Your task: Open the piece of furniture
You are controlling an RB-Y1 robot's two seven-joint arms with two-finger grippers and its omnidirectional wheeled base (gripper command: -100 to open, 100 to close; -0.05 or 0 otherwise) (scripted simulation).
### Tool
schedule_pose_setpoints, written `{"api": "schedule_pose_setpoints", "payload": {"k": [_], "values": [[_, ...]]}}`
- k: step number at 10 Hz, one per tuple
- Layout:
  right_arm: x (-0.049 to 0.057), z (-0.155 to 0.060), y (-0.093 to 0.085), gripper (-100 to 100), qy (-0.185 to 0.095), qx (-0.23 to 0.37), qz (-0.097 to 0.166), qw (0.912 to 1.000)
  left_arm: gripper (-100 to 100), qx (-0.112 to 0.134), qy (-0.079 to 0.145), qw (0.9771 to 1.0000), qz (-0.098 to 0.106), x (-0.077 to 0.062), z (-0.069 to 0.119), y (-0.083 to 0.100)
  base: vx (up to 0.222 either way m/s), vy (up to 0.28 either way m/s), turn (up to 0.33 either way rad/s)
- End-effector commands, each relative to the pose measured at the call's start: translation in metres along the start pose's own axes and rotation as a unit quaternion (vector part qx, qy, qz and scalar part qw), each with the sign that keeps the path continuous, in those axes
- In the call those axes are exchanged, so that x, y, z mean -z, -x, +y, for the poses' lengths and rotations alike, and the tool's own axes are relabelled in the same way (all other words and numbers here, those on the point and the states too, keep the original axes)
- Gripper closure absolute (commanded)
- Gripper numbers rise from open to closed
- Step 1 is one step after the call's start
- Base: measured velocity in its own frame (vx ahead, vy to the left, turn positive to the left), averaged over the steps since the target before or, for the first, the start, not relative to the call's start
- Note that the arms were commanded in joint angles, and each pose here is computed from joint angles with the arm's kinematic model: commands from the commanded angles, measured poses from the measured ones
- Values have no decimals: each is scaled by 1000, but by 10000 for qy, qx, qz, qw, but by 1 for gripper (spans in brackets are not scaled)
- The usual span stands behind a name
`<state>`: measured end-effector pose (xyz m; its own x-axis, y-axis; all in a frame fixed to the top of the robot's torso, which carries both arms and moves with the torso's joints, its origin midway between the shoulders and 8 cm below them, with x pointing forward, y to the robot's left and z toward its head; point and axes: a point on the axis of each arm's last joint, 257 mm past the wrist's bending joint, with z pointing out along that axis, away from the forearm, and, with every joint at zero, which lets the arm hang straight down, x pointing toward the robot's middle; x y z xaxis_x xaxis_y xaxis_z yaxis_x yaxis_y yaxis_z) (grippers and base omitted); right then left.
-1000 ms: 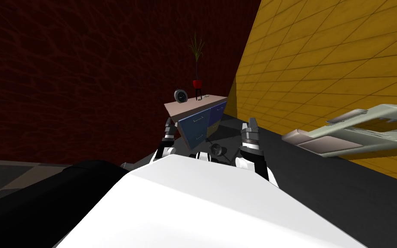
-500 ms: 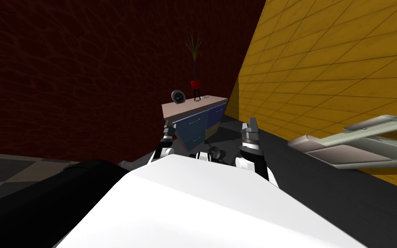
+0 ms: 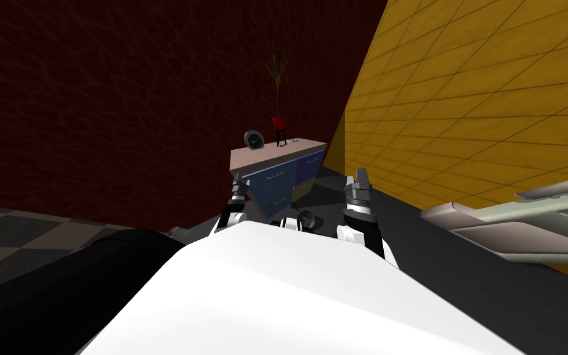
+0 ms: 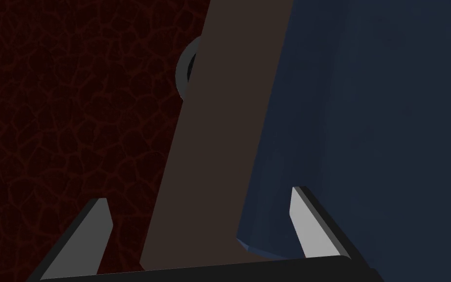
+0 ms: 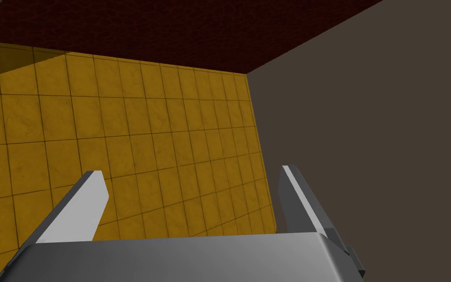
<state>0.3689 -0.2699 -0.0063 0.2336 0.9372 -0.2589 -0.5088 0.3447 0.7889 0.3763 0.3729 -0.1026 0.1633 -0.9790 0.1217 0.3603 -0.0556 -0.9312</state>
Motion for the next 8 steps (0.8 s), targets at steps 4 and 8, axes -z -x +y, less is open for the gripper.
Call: {"api": "schedule_pose_setpoints", "payload": {"k": [4, 8], "values": [[0, 0, 0, 0, 0, 0, 0, 10000, -100, 250, 324, 9982, -431, 12, 25, 38, 129, -187, 98], [0, 0, 0, 0, 0, 0, 0, 10000, -100, 474, 506, 9944, -793, 25, 41, 65, 93, -164, 97]]}}
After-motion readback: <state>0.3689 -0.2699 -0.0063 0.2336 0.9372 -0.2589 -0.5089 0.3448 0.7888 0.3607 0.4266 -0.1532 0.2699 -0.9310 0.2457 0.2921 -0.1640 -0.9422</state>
